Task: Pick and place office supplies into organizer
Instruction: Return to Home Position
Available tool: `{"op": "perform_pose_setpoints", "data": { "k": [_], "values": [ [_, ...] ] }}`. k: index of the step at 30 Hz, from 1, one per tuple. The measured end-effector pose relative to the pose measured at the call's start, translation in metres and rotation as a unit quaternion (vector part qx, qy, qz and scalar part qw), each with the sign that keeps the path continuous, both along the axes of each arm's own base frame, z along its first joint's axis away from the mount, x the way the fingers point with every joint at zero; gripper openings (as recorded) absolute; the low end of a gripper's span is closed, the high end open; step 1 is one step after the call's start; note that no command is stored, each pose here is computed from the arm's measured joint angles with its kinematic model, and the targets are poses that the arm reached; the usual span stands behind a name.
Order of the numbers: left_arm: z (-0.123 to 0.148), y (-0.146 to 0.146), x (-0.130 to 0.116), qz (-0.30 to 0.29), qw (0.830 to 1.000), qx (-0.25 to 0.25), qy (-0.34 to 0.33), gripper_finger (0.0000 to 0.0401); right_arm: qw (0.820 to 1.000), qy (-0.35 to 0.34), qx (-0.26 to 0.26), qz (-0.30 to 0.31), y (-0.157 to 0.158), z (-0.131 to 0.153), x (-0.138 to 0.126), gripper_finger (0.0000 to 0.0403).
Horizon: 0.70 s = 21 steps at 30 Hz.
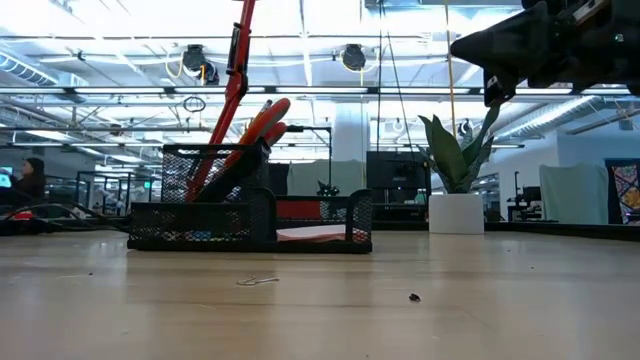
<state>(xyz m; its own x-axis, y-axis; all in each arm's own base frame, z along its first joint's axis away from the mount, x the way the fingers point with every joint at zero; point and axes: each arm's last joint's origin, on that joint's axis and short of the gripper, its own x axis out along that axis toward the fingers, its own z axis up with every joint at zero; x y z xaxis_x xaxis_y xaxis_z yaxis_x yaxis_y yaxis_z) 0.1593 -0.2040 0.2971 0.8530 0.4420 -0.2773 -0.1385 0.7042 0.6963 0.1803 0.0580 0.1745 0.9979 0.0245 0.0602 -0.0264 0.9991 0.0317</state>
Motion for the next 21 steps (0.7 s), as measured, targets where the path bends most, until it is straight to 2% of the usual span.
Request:
{"op": "perform_pose_setpoints", "data": {
  "k": [3,6,9,13,16,19,21],
  "values": [
    [-0.015,0.017,-0.032,-0.017,0.999,-0.021,-0.047,0.0010,1.000,0.000,-0.010,0.000,0.000,0.000,0.000,0.0004],
    [-0.028,0.043,-0.052,-0.022,0.996,-0.051,-0.066,0.0004,0.999,-0.003,-0.031,0.017,-0.003,0.001,0.003,0.0004],
    [-0.039,0.065,-0.060,-0.021,0.995,-0.066,-0.072,0.0005,0.998,-0.008,-0.041,0.057,-0.010,0.010,0.013,0.0004],
    [-0.037,0.082,-0.063,-0.050,0.995,-0.069,-0.052,0.0004,0.996,0.039,-0.051,0.067,-0.023,0.020,0.032,0.0004],
    [-0.026,0.087,-0.057,-0.143,0.985,-0.094,-0.018,0.0004,0.994,0.052,-0.064,0.078,-0.030,0.033,0.044,0.0004],
    [-0.009,0.094,-0.049,-0.285,0.951,-0.109,-0.040,0.0003,0.991,0.028,-0.075,0.105,-0.036,0.047,0.051,0.0004],
    [0.006,0.102,-0.045,-0.336,0.932,-0.106,-0.081,0.0002,0.990,0.011,-0.076,0.119,-0.040,0.057,0.054,0.0004]
  ]
}}
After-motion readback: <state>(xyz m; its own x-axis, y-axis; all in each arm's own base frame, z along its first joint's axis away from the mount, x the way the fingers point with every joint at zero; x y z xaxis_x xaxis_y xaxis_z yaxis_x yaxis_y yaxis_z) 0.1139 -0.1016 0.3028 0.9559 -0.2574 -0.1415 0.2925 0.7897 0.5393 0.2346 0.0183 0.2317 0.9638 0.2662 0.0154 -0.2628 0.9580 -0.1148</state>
